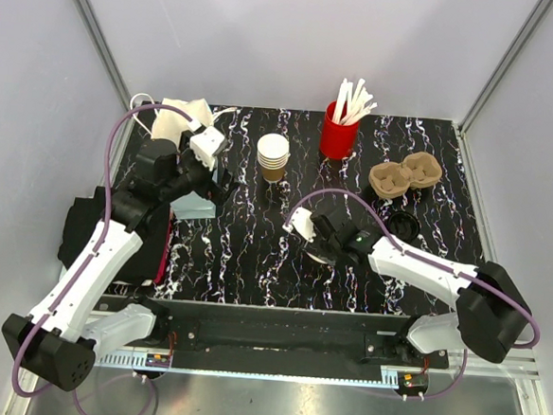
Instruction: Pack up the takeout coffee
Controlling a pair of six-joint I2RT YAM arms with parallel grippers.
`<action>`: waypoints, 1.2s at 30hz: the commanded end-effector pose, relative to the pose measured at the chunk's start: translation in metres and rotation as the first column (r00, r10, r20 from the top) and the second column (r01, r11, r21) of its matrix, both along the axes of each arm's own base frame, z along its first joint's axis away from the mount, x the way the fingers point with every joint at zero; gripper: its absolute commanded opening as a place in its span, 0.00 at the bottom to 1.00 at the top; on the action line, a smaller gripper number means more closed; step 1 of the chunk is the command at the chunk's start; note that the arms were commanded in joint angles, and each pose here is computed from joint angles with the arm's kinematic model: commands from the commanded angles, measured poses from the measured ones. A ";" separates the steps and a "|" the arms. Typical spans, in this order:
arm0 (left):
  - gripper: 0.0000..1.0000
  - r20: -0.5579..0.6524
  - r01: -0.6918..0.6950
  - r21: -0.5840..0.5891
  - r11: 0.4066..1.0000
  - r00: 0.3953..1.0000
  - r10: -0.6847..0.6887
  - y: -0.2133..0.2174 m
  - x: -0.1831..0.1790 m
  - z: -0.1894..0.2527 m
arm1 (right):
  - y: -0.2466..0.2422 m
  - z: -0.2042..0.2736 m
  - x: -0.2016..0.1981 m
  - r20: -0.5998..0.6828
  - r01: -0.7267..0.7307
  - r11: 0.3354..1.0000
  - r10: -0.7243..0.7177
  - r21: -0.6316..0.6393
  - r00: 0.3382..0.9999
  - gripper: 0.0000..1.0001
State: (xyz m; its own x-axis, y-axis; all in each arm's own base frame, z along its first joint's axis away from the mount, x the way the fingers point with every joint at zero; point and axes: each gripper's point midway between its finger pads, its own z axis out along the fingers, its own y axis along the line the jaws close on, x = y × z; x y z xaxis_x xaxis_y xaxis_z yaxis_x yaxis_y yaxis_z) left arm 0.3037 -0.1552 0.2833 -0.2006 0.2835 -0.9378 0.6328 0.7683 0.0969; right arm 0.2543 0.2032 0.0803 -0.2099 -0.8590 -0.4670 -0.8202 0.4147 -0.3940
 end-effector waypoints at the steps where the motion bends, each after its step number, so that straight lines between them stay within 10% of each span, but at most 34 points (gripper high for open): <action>1: 0.99 0.060 -0.003 -0.045 0.999 0.998 0.006 0.000 0.004 0.017 | 0.002 0.012 0.016 0.120 0.012 1.000 -0.009 -0.019 0.993 0.56; 11: 0.99 0.054 -0.004 -0.052 0.999 0.999 0.007 0.001 0.005 0.015 | 0.003 0.023 0.029 0.213 0.037 0.999 -0.028 -0.038 0.977 0.21; 36: 0.99 0.041 -0.003 -0.073 0.997 0.999 0.006 0.005 0.003 0.016 | 0.062 0.056 0.062 -0.194 0.089 0.960 -0.037 0.267 0.980 0.24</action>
State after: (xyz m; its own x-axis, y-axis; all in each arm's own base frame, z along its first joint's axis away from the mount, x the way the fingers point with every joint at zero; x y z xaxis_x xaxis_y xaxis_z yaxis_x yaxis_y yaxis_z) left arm 0.3070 -0.1465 0.2786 -0.2313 0.2537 -0.9392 0.6140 0.7869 0.0613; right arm 0.3265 0.2522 0.1226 -0.3866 -0.6966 -0.6045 -0.8013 0.5782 -0.1539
